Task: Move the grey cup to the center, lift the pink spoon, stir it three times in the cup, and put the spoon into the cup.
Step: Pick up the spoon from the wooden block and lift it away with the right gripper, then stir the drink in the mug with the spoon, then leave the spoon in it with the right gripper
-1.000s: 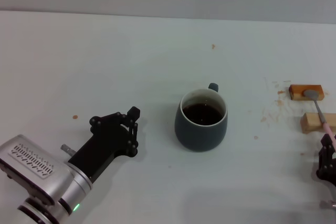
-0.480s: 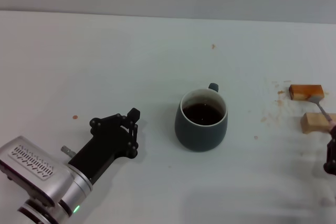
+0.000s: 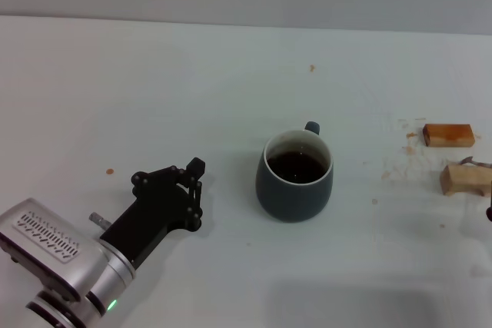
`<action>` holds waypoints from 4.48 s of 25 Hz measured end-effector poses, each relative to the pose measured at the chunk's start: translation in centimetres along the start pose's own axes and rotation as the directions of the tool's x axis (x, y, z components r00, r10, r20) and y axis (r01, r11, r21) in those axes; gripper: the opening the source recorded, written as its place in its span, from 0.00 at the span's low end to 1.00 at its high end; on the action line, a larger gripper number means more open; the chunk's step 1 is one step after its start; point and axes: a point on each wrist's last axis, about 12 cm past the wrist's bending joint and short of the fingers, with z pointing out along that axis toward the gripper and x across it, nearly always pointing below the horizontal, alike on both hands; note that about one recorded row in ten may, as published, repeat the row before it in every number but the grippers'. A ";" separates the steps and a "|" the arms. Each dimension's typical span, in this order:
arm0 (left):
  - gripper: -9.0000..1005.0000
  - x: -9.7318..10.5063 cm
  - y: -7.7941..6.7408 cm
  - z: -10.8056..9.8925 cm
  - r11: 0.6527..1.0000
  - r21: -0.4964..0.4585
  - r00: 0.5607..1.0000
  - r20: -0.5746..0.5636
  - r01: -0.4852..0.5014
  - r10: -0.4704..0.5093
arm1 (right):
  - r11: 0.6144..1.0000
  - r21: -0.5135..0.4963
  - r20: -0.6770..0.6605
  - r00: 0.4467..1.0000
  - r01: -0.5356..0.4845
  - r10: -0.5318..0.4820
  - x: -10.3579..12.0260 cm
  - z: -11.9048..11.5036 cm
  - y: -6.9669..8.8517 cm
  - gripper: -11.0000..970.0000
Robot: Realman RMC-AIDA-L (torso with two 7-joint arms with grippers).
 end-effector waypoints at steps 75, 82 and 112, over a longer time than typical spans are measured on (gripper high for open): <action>0.01 0.2 3.9 -1.9 0.982 -0.190 0.999 0.024 -0.022 0.027 | 0.895 -0.435 0.038 0.995 0.099 -0.091 -5.9 6.9 15.0 0.03; 0.01 0.3 3.8 -1.9 0.982 -0.185 0.999 0.020 -0.023 0.028 | 0.914 -0.395 0.032 0.996 0.092 -0.086 -5.8 6.8 13.6 0.03; 0.01 0.5 3.8 -2.2 0.982 -0.187 0.999 0.009 -0.028 0.030 | 0.912 -0.392 0.007 0.992 0.117 -0.124 -4.6 5.6 13.3 0.03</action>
